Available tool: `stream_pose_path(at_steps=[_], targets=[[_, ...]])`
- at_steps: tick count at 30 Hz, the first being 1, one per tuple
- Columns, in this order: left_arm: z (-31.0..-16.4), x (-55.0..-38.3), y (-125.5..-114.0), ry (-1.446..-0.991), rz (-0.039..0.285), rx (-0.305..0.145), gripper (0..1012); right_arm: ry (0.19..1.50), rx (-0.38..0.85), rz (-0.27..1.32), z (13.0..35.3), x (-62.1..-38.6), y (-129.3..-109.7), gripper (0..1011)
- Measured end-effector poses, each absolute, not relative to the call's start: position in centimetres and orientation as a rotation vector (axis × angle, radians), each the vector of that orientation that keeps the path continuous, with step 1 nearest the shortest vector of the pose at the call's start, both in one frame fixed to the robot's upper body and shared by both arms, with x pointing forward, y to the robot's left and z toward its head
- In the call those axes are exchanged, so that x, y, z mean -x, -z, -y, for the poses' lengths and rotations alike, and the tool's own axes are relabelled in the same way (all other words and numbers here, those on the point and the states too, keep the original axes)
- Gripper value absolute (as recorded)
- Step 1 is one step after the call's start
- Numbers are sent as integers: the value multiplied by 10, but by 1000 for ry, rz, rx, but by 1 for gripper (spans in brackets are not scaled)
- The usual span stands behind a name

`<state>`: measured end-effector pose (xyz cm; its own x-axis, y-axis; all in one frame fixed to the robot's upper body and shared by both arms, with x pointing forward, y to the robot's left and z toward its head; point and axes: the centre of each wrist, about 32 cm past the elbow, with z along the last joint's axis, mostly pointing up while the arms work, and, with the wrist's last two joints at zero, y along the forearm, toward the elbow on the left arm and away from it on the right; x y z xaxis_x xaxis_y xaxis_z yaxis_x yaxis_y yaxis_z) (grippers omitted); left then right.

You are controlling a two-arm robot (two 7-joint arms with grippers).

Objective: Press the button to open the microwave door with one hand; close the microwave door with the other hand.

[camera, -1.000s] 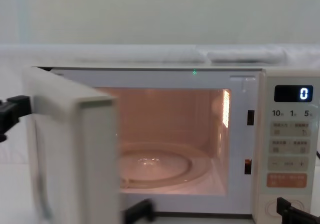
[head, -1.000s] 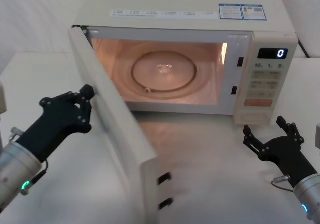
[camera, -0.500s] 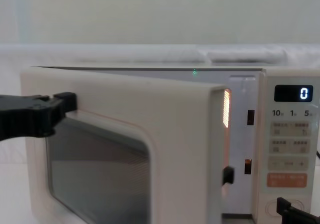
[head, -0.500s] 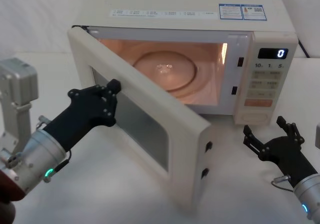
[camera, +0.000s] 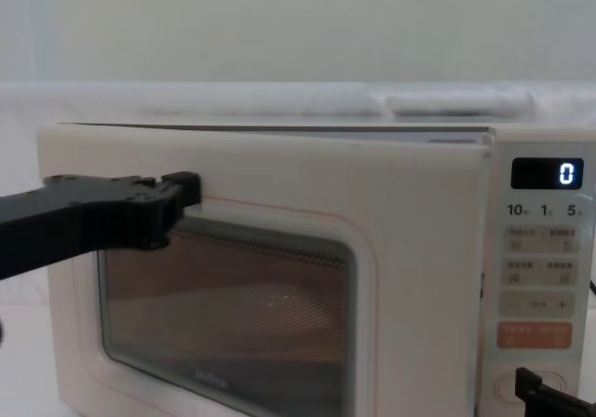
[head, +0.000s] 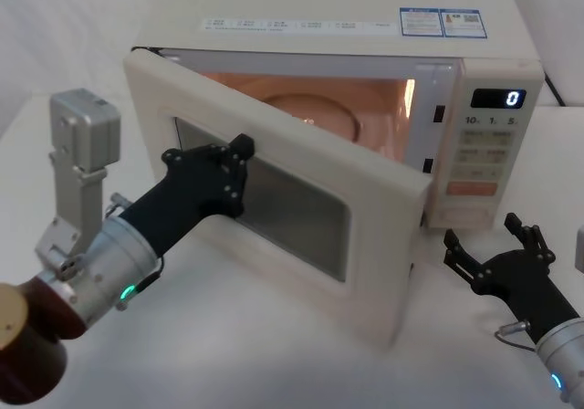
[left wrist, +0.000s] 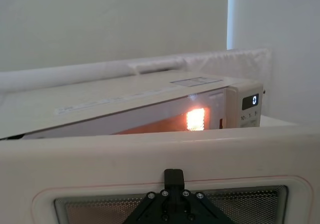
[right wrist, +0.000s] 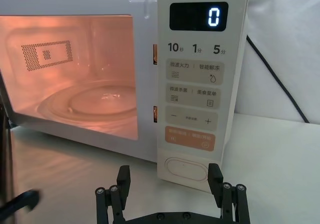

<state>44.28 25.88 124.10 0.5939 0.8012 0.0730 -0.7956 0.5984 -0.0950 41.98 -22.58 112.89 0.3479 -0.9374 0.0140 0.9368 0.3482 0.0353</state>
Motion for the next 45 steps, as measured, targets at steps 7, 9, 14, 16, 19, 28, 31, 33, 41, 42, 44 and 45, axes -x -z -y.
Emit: stream_pose_path(at_steps=[7,9,14,16,19,28,31,33,41,42,44,45], targets=[[-247,-456,-1243,-910,129,67,0,1215,-22,34,226,-420,-1129,1002],[-244,-460,-1242,-905,127,68,0,1215,-22,34,226,-420,-1129,1002],[-238,-467,-1241,-900,126,68,0,1215,-22,34,226,-420,-1129,1002],[-235,-470,-1242,-898,129,64,0,1215,-22,34,226,-420,-1129,1002],[-231,-475,-1242,-898,138,52,0,1215,-22,34,226,-420,-1129,1002],[-223,-488,-1243,-912,151,39,0,1215,-22,34,226,-420,-1129,1003],[-222,-492,-1243,-917,150,37,0,1215,-22,34,226,-420,-1129,1002],[-222,-494,-1243,-921,148,35,0,1215,-22,34,226,-420,-1129,1002],[-220,-503,-1243,-939,141,31,0,1215,-22,34,226,-420,-1129,1002],[-220,-504,-1243,-943,140,31,0,1215,-22,34,226,-420,-1129,1002],[-220,-506,-1243,-946,138,31,0,1215,-22,34,226,-420,-1129,1002],[-219,-506,-1243,-947,138,32,0,1215,-22,34,226,-420,-1129,1002]])
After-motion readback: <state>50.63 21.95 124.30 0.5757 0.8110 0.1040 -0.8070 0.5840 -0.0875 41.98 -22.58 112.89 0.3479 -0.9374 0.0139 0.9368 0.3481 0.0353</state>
